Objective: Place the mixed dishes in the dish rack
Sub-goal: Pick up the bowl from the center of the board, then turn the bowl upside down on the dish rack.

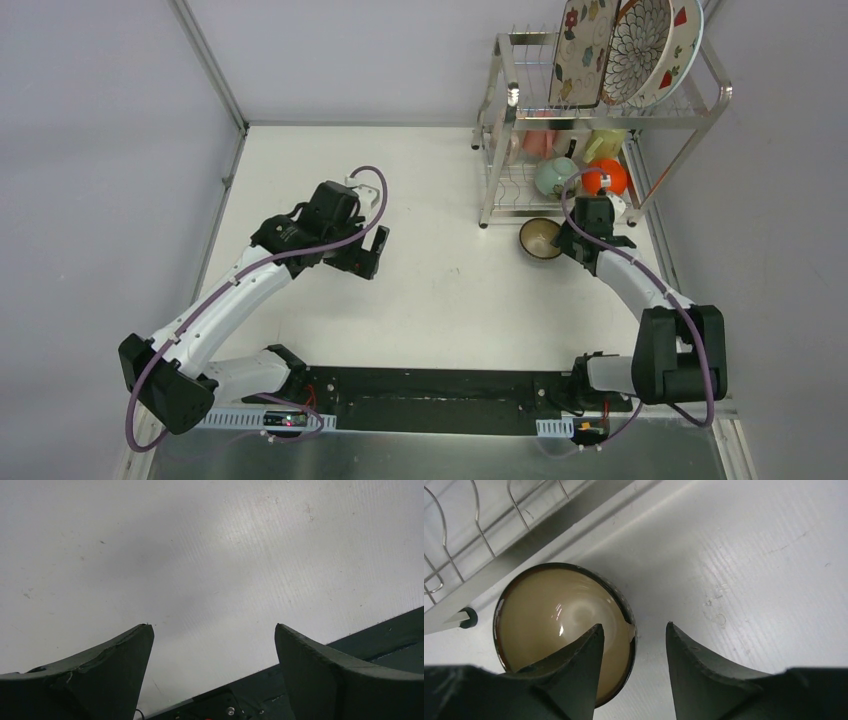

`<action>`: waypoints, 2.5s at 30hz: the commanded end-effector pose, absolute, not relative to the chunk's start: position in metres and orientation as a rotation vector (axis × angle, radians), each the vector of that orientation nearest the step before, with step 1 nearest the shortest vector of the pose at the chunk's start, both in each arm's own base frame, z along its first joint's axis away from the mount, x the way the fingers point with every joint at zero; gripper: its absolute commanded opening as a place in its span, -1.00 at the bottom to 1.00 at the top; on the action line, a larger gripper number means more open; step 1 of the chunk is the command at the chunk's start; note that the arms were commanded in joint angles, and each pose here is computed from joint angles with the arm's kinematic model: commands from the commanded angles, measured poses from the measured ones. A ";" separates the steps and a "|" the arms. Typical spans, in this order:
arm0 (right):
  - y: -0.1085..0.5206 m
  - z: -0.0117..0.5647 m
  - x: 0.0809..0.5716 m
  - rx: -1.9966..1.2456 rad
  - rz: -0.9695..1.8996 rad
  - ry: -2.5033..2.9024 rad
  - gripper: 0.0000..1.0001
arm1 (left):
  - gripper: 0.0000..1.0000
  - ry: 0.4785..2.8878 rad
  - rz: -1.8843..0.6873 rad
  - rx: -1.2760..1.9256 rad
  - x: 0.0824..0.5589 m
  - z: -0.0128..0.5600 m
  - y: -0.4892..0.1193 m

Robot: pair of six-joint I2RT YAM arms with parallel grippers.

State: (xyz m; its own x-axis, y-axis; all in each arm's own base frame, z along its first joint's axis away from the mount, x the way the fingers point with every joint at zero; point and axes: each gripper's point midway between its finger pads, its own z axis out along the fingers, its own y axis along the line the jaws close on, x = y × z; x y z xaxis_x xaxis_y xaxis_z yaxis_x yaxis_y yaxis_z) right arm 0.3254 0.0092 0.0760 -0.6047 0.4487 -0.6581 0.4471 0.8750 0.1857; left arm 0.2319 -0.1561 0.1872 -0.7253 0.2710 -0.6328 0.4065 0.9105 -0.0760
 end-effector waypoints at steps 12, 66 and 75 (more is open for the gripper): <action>0.026 0.061 0.323 0.675 0.127 2.332 -0.72 | 0.74 2.370 -0.366 0.487 0.227 0.200 -0.161; 0.314 0.191 0.239 -0.033 0.725 2.151 -1.00 | -0.76 2.535 -0.748 0.324 0.264 0.155 -0.257; 0.330 0.186 0.229 -0.031 0.878 2.127 -0.08 | -1.00 2.573 -0.727 0.291 0.264 0.146 -0.251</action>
